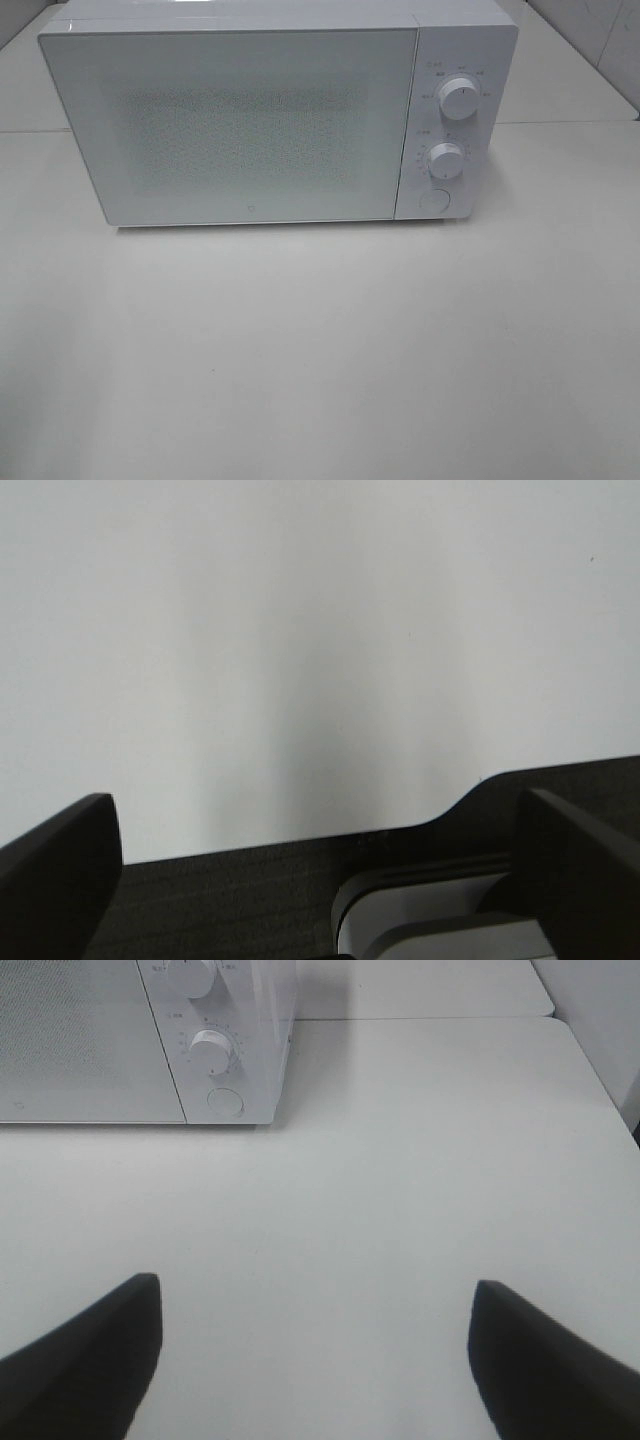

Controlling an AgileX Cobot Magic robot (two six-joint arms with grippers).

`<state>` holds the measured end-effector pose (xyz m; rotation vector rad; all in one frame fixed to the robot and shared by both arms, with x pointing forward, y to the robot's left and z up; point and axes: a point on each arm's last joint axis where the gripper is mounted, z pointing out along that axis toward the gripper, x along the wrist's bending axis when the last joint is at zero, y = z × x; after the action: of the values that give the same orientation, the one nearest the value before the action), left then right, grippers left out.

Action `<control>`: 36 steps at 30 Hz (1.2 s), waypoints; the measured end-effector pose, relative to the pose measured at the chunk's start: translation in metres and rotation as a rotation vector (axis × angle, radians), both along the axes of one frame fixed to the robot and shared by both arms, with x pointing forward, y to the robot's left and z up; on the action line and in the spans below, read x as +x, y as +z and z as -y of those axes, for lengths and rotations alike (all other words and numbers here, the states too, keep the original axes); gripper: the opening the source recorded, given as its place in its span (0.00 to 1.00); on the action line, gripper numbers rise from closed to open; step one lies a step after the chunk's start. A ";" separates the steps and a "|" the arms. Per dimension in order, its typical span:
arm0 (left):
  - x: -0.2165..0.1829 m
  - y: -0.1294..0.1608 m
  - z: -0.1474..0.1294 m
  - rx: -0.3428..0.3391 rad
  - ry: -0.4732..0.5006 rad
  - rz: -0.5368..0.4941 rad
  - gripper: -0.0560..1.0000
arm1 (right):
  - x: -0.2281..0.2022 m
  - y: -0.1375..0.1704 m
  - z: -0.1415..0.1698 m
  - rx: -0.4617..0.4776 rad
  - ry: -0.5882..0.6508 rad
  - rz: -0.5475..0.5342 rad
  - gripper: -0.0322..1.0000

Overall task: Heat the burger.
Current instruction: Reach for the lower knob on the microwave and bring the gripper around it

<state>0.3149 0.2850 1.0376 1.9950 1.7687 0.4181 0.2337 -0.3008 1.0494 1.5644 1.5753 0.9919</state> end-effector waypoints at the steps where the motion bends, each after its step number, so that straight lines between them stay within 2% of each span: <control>1: -0.008 0.004 -0.001 -0.013 0.000 0.056 0.98 | 0.000 0.000 0.000 0.000 0.000 0.000 0.75; 3: -0.013 0.006 -0.002 -0.020 -0.001 0.085 0.98 | 0.000 0.000 0.000 0.000 0.000 0.000 0.75; 7: -0.035 0.014 -0.005 -0.046 -0.001 0.233 0.98 | 0.000 0.000 0.000 0.000 0.000 0.000 0.75; 8: -0.035 0.014 -0.005 -0.046 -0.001 0.233 0.98 | 0.000 0.000 0.000 0.000 0.000 0.000 0.75; 10: -0.048 0.017 -0.008 -0.060 0.014 0.322 0.98 | 0.000 0.000 0.000 0.000 0.000 0.000 0.75; 11: -0.048 0.017 -0.008 -0.060 0.014 0.322 0.98 | 0.000 0.000 0.000 0.000 0.000 0.000 0.75; 13: -0.061 0.019 -0.011 -0.057 0.089 0.407 0.98 | 0.000 0.000 0.000 0.000 0.000 0.000 0.75; 16: -0.064 0.019 -0.012 -0.054 0.114 0.427 0.98 | 0.000 0.000 0.000 0.000 0.000 0.000 0.75; 17: -0.069 0.019 -0.012 -0.047 0.157 0.459 0.98 | 0.000 0.000 0.000 0.000 0.000 0.000 0.75; 19: -0.071 0.019 -0.012 -0.044 0.176 0.476 0.98 | 0.000 0.000 0.000 0.000 0.000 0.000 0.75; 21: -0.081 0.019 -0.012 -0.039 0.211 0.536 0.98 | 0.000 0.000 0.000 0.000 0.000 0.000 0.75; 36: -0.085 0.019 -0.012 -0.040 0.211 0.564 0.98 | 0.000 0.000 0.000 0.000 0.000 0.000 0.75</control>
<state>0.2297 0.2968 1.0566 1.4663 1.5984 0.9037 0.2337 -0.3008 1.0494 1.5644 1.5753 0.9919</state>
